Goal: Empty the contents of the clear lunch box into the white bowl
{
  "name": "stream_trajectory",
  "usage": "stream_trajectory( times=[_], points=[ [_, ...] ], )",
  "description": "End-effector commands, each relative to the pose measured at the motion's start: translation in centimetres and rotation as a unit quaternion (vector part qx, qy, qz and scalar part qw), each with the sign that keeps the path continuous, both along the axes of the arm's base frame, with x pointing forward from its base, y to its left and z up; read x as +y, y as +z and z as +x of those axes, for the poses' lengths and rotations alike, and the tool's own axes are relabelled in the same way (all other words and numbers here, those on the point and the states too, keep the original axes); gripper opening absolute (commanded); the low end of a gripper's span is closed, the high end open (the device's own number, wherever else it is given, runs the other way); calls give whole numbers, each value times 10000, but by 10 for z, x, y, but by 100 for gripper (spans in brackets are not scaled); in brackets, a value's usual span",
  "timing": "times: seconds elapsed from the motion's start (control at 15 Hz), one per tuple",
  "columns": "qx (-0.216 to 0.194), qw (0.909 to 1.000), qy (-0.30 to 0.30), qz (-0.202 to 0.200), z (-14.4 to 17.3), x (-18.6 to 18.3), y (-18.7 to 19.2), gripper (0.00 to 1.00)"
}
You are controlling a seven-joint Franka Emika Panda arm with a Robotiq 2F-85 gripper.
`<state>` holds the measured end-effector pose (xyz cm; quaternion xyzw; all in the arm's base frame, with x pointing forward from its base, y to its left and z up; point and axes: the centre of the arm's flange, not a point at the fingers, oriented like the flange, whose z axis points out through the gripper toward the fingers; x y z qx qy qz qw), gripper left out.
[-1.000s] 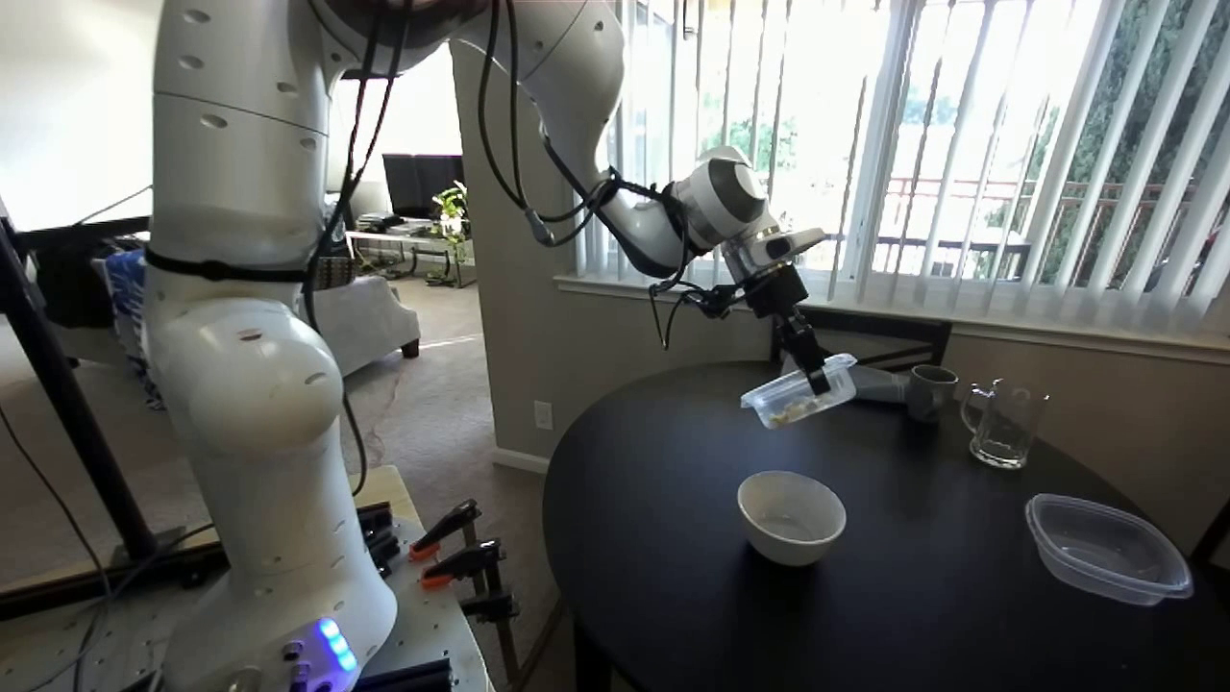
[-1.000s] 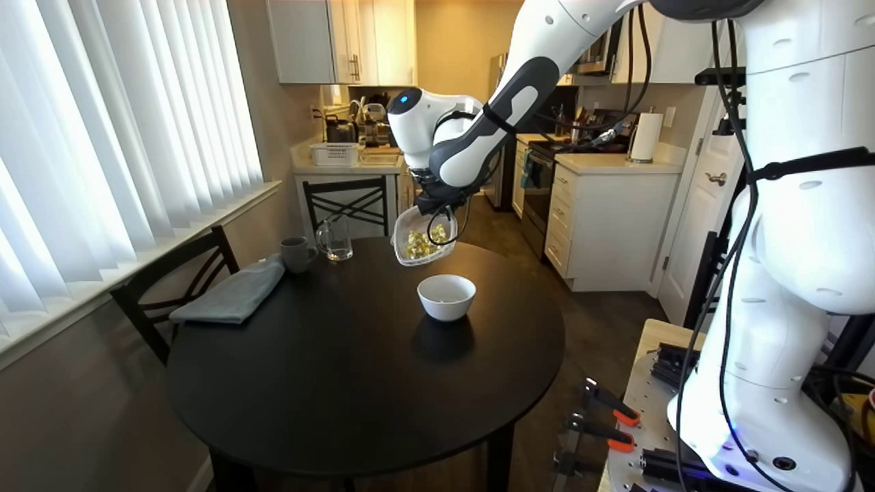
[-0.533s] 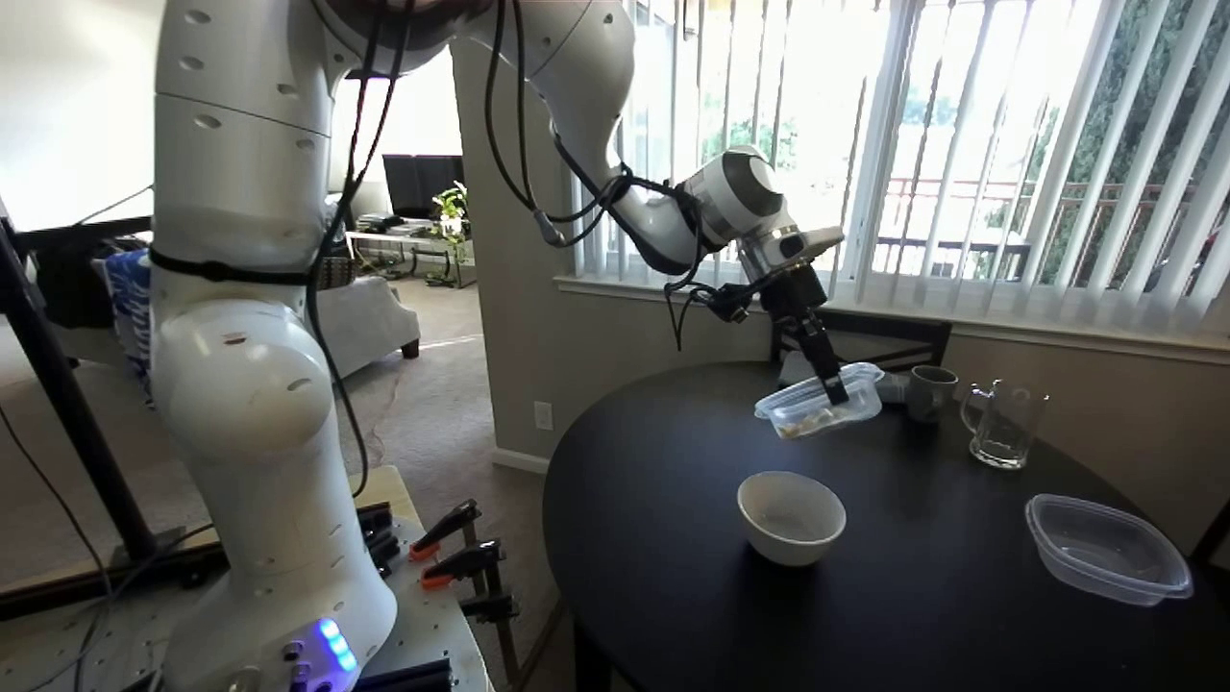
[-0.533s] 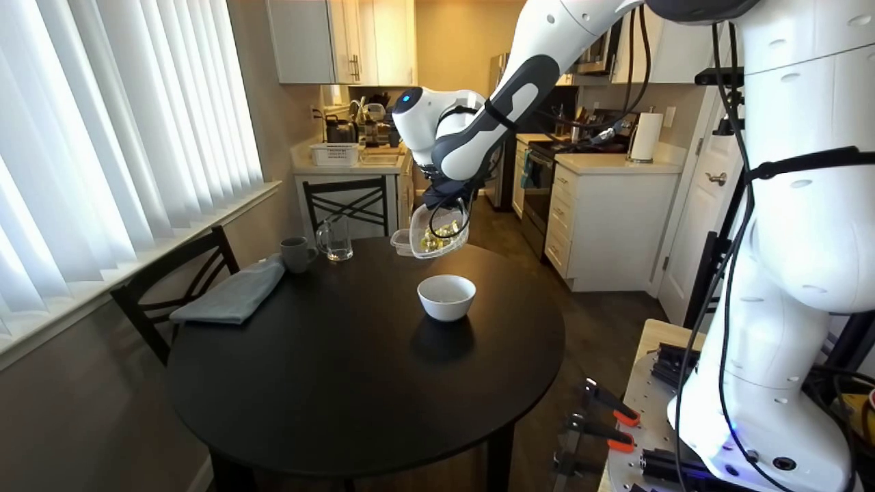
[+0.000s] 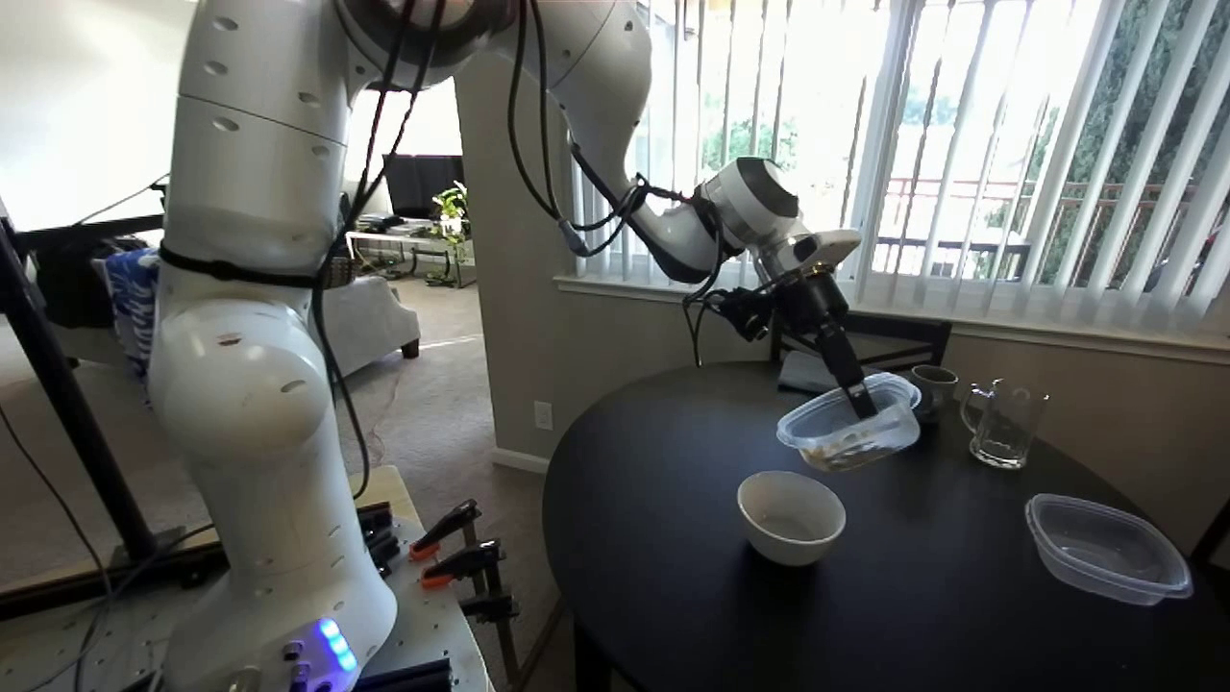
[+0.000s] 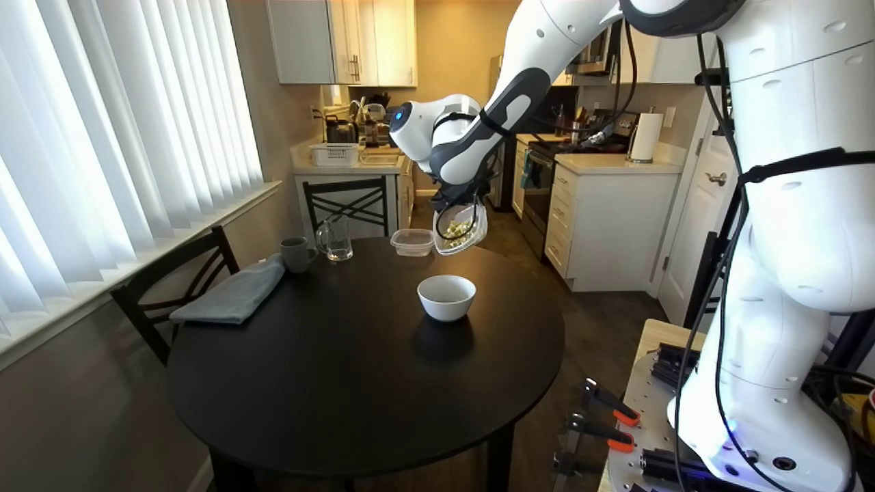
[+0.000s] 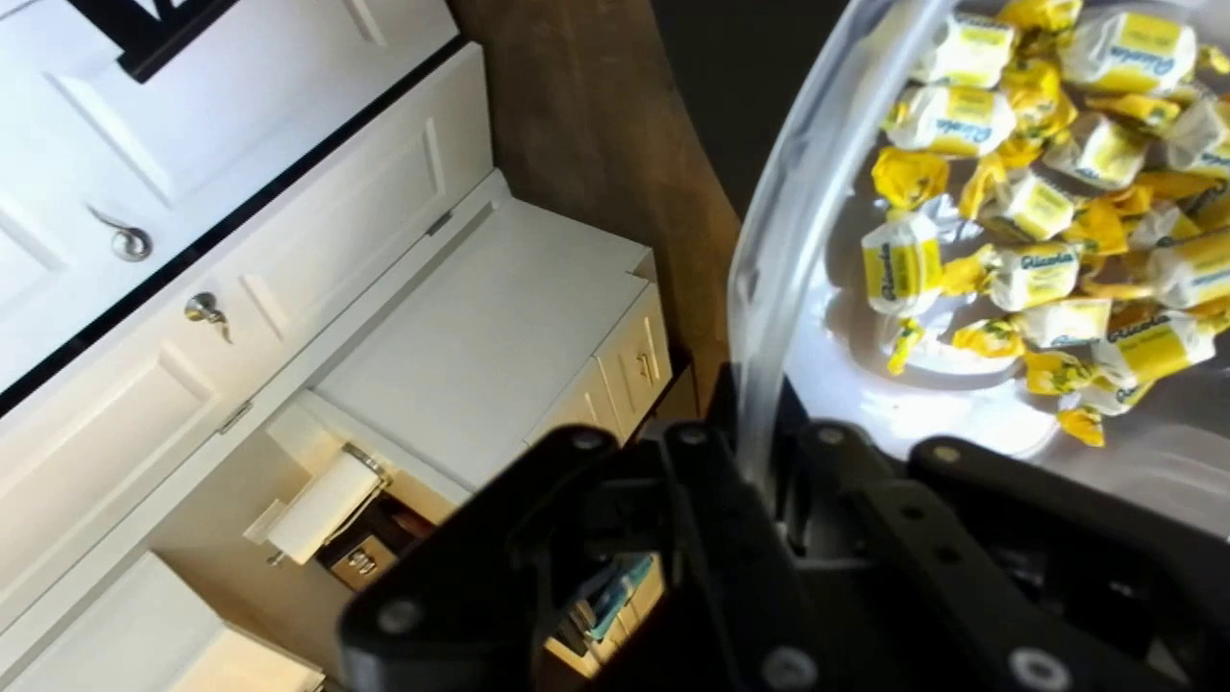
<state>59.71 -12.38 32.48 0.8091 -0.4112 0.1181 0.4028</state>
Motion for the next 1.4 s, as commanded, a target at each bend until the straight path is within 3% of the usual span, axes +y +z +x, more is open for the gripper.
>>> stream_trajectory(
  times=[0.0, 0.6, 1.33],
  points=[
    [424, 9982, -124, -403, 8, 2, -21, 1],
    [1116, 9873, -325, -1080, 9, 3, -49, 1],
    [1680, 9744, -484, -1413, -2, 5, -79, 1]
  ],
)
